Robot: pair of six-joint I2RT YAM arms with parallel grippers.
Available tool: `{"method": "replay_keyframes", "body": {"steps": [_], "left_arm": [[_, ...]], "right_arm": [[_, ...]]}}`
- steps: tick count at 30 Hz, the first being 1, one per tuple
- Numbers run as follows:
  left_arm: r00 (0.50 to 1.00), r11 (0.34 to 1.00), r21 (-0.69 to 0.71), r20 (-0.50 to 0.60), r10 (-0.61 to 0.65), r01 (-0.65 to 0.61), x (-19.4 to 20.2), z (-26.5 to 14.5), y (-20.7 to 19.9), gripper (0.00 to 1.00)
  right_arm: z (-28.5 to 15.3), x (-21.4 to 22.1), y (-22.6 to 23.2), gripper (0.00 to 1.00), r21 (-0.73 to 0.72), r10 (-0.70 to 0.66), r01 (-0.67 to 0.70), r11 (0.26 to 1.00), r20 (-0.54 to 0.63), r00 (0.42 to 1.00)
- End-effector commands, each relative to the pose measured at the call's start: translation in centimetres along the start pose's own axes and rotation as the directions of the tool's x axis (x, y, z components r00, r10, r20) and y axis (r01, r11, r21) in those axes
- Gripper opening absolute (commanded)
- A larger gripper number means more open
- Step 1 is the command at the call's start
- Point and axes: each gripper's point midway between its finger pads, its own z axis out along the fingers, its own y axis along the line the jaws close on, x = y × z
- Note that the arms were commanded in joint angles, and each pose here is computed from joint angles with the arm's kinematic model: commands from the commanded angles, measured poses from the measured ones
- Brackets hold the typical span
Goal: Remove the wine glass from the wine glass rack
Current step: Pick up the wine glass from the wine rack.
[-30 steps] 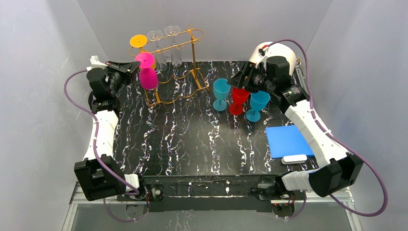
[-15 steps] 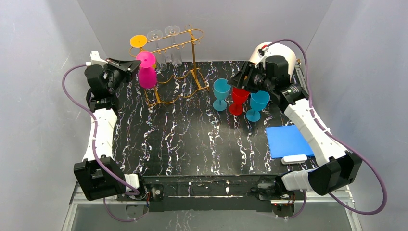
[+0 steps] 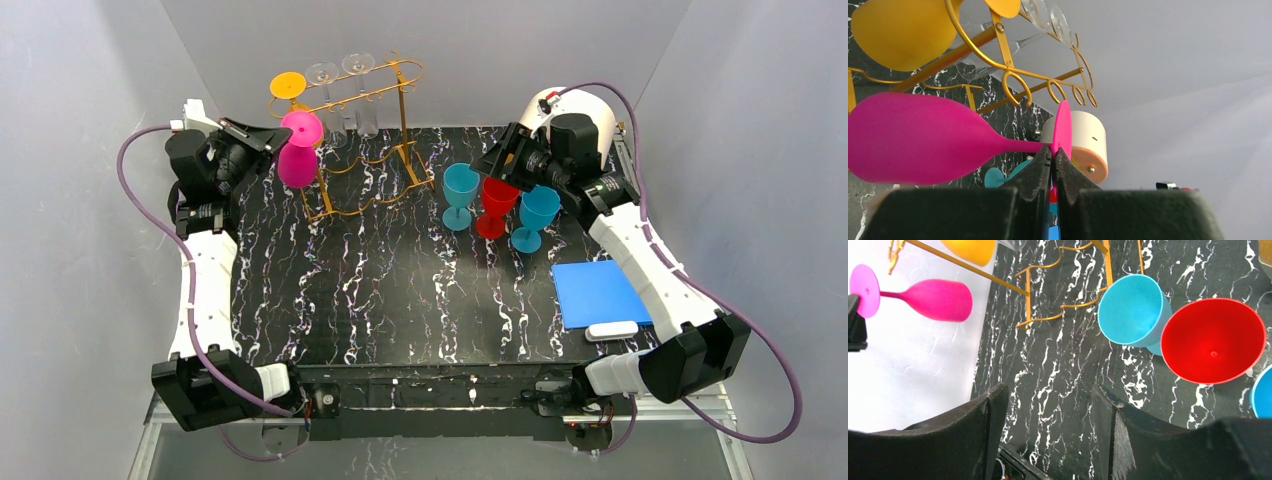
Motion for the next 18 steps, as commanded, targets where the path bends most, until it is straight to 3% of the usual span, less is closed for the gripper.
{"method": "replay_keyframes", "body": {"steps": [1,7,14,18], "left_arm": [[0.998,0.996,0.077,-0.033,0.049,-0.046,1.3,-1.4,-2.3,0.0],[0.989,0.967,0.238,-0.095,0.111,-0.086,3.3,-1.3,-4.7,0.0],[0.917,0.93,0.353,-0.329,0.225,-0.101,13.4,-1.4,-5.8,0.0],[0.899,0.924,0.367,-0.36,0.249,-0.109,14.7,-1.9,-5.4,0.0]], "right_arm": [[0.5,-1.6,1.7,0.7,-0.079,0.015,-0.011,0.997,0.049,0.999],[1.0,-1.0,3.7,0.72,-0.221,0.03,-0.024,0.975,0.022,0.999],[0.4,0.0,6.8,0.72,-0.43,0.031,-0.038,0.902,-0.024,0.999],[0.0,0.9,8.2,0.71,-0.524,0.02,-0.058,0.85,-0.078,0.997]]}}
